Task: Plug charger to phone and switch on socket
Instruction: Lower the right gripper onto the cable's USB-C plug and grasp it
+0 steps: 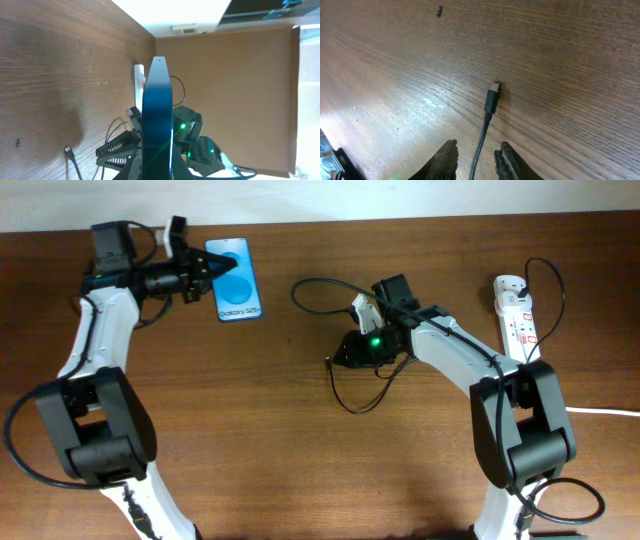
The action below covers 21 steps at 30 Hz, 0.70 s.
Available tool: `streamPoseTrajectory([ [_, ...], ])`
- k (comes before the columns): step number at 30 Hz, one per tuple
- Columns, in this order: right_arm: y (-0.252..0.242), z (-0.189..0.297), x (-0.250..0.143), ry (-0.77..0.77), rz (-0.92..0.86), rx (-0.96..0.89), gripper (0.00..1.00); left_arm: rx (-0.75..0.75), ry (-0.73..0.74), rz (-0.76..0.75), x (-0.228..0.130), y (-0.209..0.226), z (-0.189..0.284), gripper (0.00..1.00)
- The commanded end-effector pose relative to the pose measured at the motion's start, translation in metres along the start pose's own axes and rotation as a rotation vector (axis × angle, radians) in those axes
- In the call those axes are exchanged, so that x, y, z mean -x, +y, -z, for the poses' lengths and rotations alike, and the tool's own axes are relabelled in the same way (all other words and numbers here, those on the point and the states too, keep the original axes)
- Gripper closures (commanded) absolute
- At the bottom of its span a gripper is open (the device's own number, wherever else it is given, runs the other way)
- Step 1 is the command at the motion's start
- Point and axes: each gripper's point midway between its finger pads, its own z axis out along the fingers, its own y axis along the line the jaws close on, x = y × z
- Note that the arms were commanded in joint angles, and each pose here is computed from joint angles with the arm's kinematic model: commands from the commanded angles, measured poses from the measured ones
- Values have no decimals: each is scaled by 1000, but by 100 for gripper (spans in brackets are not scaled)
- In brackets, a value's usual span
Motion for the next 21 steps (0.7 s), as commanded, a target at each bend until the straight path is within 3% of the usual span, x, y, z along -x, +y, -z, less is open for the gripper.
streamPoseTrajectory([
  [1,-5,-20,-17,66,-12,30,70,-54,-15,9,7,-8,24,100],
  [6,3,-33,-27,113,-25,103,71,-66,-23,12,9,-8,32,100],
  [21,-1,-50,-33,139,-90,96,72,-66,-23,11,9,-8,32,100],
])
